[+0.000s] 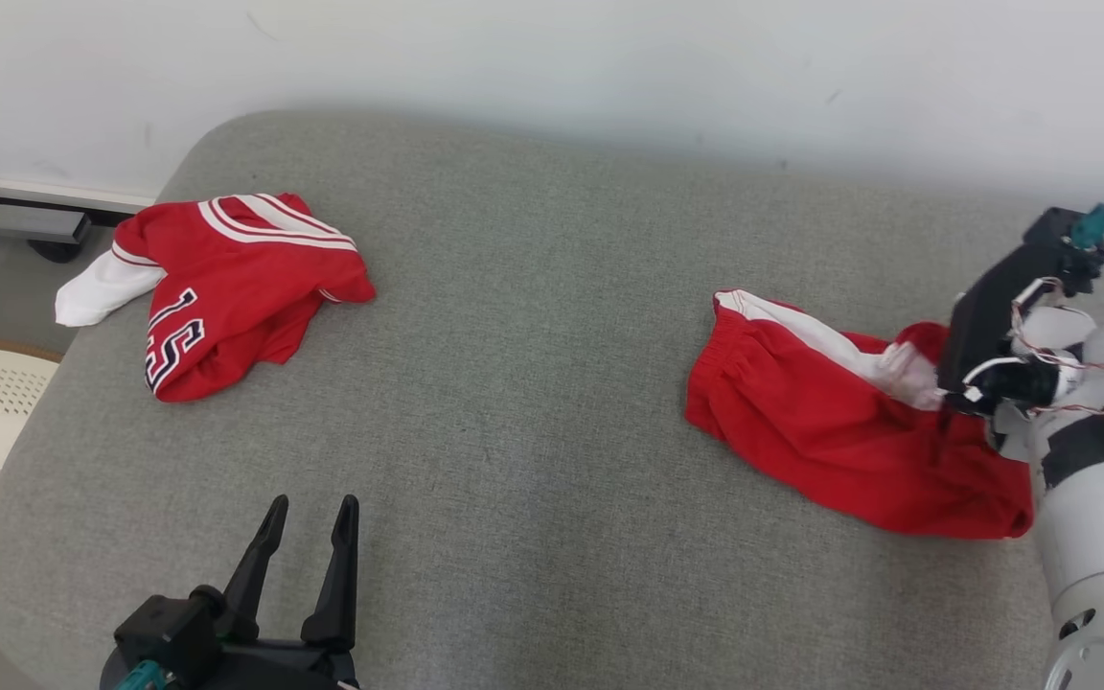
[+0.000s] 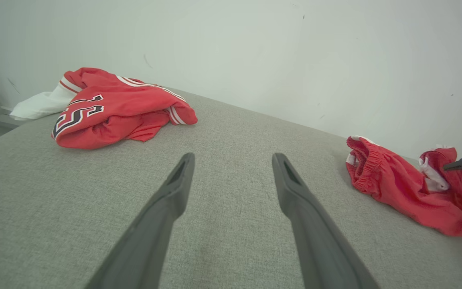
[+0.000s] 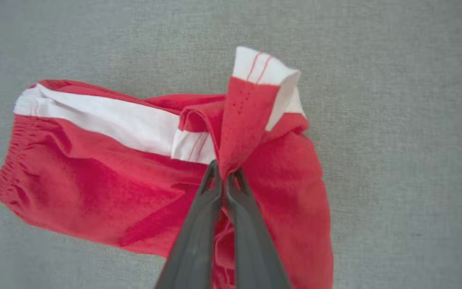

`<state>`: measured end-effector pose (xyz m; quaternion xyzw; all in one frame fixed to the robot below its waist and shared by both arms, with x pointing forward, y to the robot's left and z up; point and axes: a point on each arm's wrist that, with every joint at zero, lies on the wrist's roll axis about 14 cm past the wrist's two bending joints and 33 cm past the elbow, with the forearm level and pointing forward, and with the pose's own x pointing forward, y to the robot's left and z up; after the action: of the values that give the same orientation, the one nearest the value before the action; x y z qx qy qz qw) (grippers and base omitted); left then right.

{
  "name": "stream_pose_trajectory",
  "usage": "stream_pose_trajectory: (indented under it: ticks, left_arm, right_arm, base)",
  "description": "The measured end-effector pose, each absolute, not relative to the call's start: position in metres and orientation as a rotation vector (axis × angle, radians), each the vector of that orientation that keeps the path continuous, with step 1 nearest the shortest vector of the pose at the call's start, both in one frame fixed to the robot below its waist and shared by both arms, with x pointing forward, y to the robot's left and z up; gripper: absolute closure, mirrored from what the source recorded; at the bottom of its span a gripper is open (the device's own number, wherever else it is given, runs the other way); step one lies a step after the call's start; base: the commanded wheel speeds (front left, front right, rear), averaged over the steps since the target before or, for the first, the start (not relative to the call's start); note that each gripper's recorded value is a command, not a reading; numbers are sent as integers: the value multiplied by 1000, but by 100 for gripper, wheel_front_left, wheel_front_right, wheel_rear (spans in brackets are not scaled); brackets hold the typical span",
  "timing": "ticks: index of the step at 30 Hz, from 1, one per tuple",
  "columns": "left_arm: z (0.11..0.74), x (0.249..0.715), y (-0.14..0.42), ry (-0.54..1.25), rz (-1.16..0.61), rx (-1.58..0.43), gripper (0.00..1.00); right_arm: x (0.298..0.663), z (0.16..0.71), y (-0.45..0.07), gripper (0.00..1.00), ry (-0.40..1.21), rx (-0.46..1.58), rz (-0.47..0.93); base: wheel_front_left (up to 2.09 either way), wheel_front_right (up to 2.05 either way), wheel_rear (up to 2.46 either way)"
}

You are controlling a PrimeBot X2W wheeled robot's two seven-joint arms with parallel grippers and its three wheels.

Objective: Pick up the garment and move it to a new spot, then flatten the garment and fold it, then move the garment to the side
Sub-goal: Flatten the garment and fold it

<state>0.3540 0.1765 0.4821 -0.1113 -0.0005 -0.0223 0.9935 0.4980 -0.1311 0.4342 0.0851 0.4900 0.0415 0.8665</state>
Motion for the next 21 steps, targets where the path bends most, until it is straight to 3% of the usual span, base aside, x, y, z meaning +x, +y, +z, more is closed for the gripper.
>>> stream_pose_trajectory:
  ticks: [10,21]
  left_arm:
    - [485,346,183,-12,-21,-222,0]
    - [486,339,193,-16,12,-221,0]
  right_arm:
    - [508,458,-46,100,979,192,329]
    - [505,468,2,100,963,177,459]
  base:
    - [0,0,0]
    - [0,0,0]
